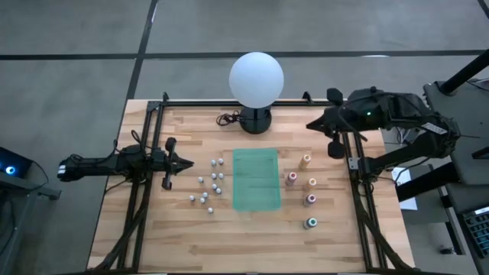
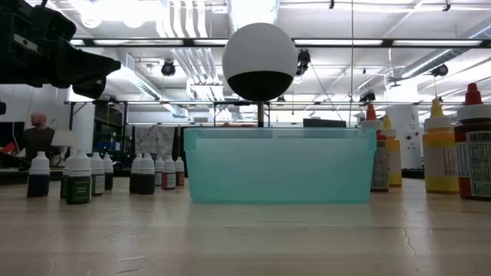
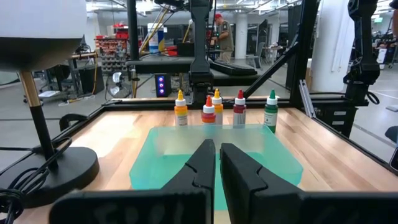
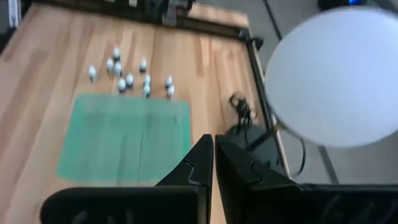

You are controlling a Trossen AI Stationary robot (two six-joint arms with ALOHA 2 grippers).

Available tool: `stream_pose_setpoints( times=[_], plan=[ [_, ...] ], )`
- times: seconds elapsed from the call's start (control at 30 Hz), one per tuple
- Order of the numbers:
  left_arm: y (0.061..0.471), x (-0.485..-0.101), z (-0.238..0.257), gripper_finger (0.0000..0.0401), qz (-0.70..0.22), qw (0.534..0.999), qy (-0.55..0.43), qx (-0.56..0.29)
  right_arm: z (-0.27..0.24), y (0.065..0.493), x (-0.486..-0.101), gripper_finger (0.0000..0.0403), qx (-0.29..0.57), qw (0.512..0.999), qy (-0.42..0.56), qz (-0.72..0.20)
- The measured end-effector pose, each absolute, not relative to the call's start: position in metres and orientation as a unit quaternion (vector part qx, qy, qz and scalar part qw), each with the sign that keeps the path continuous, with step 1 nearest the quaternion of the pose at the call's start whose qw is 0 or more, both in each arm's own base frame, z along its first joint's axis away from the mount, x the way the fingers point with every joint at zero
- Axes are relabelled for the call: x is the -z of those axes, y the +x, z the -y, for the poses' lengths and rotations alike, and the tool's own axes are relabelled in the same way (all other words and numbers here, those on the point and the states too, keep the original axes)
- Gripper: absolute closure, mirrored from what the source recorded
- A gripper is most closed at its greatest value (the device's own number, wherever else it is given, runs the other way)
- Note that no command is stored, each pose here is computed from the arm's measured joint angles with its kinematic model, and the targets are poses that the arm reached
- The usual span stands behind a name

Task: Pick & Place food coloring
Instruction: Put the large orange food coloring bottle into the green bin

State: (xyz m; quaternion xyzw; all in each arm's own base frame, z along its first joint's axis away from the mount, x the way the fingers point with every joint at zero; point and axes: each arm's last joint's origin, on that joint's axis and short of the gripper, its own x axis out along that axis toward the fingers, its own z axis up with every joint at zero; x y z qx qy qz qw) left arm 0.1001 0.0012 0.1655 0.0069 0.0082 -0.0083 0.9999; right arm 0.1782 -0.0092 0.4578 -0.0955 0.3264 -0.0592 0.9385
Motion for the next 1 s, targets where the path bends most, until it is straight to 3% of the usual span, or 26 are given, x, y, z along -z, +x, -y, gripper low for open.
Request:
stream_pose_setpoints(
  times=[0.27,1.0],
  plan=[
    [0.100,-0.165,-0.001,0.0401,-0.008,1.000,0.007,0.008,0.009,0.185,-0.438,0.0394,0.049,0.900,-0.097,-0.423],
    [0.100,-0.165,-0.001,0.0401,-0.008,1.000,0.007,0.008,0.010,0.223,-0.412,0.0394,0.063,0.863,-0.061,-0.498]
  ],
)
